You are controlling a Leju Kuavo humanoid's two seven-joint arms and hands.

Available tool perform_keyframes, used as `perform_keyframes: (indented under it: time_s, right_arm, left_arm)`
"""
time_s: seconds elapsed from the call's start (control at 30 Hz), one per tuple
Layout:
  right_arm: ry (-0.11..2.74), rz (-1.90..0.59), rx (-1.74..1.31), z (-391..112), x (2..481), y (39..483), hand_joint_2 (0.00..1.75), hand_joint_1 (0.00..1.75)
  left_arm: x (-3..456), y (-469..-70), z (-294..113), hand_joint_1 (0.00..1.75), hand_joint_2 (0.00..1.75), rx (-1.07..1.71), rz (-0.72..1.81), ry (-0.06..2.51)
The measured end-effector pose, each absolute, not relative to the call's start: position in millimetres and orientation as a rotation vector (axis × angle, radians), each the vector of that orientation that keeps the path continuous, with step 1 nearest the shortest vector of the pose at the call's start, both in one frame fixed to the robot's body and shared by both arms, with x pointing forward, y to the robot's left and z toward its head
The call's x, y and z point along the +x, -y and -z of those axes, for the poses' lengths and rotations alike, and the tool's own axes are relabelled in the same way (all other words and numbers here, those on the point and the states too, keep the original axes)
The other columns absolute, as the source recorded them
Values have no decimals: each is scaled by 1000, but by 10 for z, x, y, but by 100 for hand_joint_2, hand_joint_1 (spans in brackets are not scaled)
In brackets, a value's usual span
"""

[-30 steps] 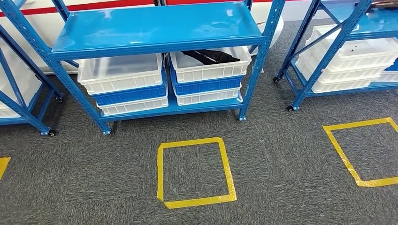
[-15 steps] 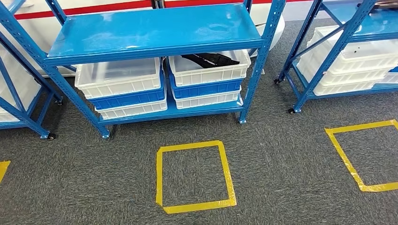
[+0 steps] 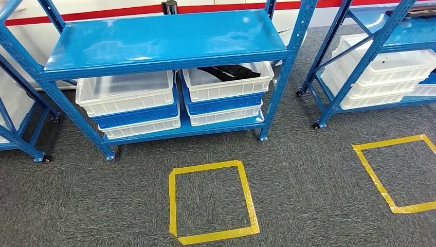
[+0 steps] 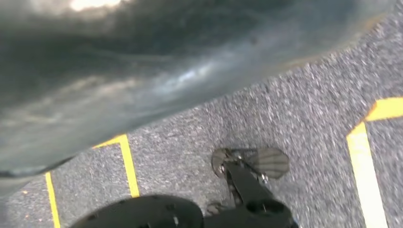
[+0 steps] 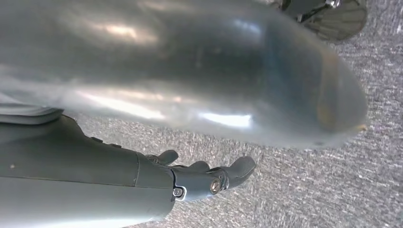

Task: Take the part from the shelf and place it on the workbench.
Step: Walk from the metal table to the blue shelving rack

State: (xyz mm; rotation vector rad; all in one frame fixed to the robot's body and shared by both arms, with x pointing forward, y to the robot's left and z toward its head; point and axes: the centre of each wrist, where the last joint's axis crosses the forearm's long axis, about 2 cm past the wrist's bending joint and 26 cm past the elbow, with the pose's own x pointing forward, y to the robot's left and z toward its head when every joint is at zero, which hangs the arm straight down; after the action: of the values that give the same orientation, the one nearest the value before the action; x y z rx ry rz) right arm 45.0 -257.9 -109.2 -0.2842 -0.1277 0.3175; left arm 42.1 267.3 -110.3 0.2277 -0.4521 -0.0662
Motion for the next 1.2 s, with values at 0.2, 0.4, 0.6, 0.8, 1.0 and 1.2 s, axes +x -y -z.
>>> perform_keyframes:
  time_s: [0.2, 0.4, 0.6, 0.8, 1.0, 1.2]
  right_arm:
    - [124, -318, -284, 1095, 431, 2584, 0, 0]
    - [122, -319, -286, 1096, 428, 2592, 0, 0]
    - [119, -318, -285, 1095, 428, 2583, 0, 0]
    - [117, -320, -283, 1096, 412, 2567, 0, 0]
    - [123, -319, -284, 1093, 443, 2569, 0, 0]
    - [124, -323, -282, 1094, 432, 2566, 0, 0]
  left_arm:
    - [423, -2672, 1103, 0, 0, 227, 66, 453]
    - [425, -2663, 1102, 0, 0, 224, 65, 455]
    - [431, -2674, 1102, 0, 0, 226, 66, 456]
    - [418, -2674, 1104, 0, 0, 226, 66, 453]
    - [426, -2666, 1102, 0, 0, 226, 66, 453]
    - [428, -2670, 1102, 0, 0, 227, 66, 453]
